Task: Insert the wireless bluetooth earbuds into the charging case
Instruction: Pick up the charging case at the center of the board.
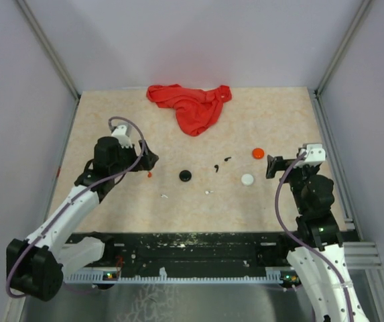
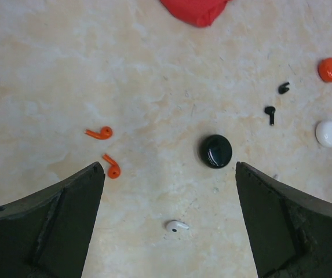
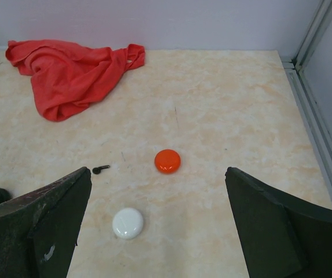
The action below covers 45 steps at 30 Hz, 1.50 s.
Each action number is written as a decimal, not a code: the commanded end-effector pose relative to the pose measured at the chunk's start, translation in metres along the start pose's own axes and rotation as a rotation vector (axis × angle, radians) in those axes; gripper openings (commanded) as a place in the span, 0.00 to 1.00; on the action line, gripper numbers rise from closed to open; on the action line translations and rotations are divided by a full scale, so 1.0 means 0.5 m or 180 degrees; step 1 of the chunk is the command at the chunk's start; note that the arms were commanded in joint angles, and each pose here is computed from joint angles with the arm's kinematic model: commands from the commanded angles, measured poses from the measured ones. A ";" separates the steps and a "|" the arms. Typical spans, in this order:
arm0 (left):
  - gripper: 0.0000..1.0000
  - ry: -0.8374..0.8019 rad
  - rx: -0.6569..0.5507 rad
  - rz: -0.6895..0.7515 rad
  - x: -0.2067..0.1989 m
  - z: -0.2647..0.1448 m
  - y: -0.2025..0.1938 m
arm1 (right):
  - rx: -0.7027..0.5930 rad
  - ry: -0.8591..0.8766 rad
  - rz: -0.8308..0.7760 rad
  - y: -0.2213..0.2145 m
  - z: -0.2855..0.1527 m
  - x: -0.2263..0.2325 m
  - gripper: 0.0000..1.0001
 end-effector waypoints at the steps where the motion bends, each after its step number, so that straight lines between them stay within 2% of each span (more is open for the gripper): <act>1: 0.98 0.0079 0.0445 -0.0142 -0.027 0.022 -0.057 | -0.0241 0.0118 0.0024 0.048 -0.006 0.005 0.98; 10: 0.98 0.0852 0.0864 0.0138 -0.067 0.106 -0.162 | -0.0276 0.0169 0.0040 0.050 -0.007 0.009 0.99; 19: 0.98 0.1284 0.0811 0.0239 -0.121 0.178 -0.237 | -0.0334 0.0240 0.0050 0.054 -0.013 0.014 0.99; 26: 0.98 0.1397 0.0798 0.0369 -0.136 0.232 -0.276 | -0.0402 0.0220 0.0058 0.059 -0.023 0.012 0.99; 38: 0.96 0.1706 0.0769 0.0450 -0.093 0.226 -0.291 | -0.0451 0.0199 0.0079 0.062 -0.027 0.010 0.98; 45: 0.88 0.1657 0.0737 0.0359 -0.080 0.211 -0.283 | -0.0462 0.0218 0.0080 0.062 -0.028 0.012 0.99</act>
Point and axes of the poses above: each gripper's point midway between its finger pads, its own z axis out along the fingers, its own x axis along the line the jaws close on, y = z × x, the point moved 5 cm from there along -z, back along the fingers, and after that the axes turned 12 degrees about -z, right-handed, at the moved point
